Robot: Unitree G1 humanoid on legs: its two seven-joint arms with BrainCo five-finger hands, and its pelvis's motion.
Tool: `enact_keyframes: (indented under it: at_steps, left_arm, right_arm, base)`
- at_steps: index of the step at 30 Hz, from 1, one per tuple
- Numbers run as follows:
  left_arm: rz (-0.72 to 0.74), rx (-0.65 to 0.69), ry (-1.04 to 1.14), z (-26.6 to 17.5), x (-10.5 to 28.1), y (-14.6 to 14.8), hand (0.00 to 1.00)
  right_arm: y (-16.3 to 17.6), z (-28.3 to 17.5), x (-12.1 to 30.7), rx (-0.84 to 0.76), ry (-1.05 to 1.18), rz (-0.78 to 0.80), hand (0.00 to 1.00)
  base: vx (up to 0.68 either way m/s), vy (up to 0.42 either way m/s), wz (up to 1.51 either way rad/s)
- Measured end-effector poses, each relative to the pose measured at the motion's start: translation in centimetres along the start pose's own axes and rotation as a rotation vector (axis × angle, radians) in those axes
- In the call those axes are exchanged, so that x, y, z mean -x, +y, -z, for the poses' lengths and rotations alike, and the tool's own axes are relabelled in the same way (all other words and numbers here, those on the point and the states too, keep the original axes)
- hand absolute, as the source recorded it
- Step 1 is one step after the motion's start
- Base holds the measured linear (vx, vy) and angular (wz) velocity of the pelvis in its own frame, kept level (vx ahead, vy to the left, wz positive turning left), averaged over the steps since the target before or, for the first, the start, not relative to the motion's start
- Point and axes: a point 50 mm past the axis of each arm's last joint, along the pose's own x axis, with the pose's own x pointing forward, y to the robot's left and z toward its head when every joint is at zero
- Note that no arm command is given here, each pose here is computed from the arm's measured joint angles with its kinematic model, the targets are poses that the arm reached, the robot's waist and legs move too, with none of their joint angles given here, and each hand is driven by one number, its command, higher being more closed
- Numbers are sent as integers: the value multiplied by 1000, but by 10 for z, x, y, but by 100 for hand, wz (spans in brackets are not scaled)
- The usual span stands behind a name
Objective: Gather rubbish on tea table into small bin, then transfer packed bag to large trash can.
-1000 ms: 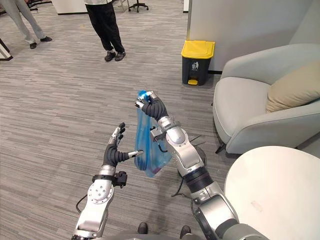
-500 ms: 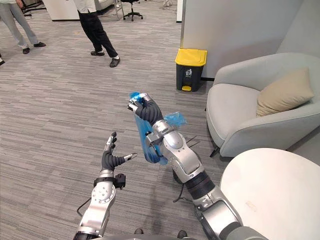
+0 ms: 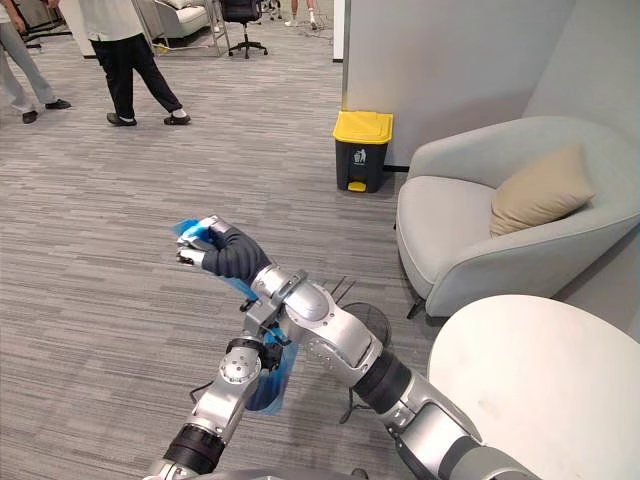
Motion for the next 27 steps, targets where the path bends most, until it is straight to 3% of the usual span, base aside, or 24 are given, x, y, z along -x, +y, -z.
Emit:
enact_keyframes:
  at_steps: [13,14,23,27]
  left_arm:
    - [43,3,-17,-5,-7,-4,100]
    - [43,8,-21,-6,-8,-4,100]
    - [27,72,-60,-18,-9,1,100]
    - [-39,114,-56,-16,-9,19,100]
  right_arm:
    - [18,6,-11,26,62,-97,100]
    - [20,7,-11,26,64,-105,0]
    - [28,13,-8,112,86,-228,0]
    - [23,22,1,174,106,-221,0]
  base:
    - [-10,-5,-1]
    - [0,0,0]
    - [-11,6,1]
    - [-15,7,1]
